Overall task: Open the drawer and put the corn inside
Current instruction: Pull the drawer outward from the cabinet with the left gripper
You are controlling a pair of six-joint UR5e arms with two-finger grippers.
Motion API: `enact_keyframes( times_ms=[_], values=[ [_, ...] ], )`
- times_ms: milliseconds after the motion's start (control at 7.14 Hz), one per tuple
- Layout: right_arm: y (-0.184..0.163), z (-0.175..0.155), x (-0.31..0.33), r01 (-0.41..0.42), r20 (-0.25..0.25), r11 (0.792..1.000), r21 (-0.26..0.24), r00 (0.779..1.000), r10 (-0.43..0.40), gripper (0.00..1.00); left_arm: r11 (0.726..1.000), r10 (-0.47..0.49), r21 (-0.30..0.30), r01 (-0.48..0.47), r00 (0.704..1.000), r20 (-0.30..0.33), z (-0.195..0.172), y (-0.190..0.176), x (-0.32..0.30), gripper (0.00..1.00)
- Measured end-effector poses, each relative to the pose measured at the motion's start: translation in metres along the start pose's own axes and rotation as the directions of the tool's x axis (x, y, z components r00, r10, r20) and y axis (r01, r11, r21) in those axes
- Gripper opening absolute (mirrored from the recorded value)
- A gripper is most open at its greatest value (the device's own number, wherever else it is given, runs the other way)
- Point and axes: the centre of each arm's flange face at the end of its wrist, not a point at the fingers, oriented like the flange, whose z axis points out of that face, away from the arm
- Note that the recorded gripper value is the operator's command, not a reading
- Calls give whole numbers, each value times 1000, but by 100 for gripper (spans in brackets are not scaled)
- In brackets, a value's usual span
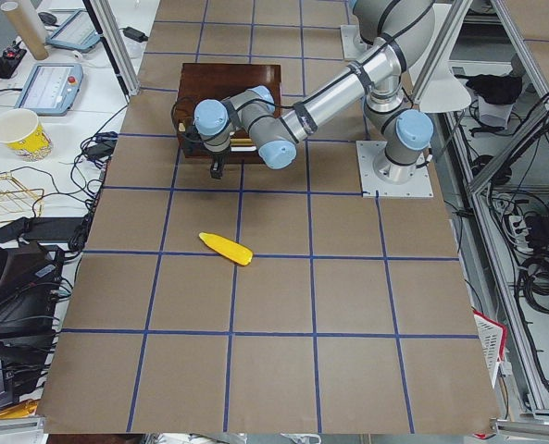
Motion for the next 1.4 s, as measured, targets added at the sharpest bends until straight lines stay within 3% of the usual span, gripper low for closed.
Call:
enact_keyframes(
  times_ms=[1401],
  values=[
    [0,0,-1,1,0,1000,0,1000,-1,100,997,61,-39,-61,998,17,-16,1,-45,100]
  ],
)
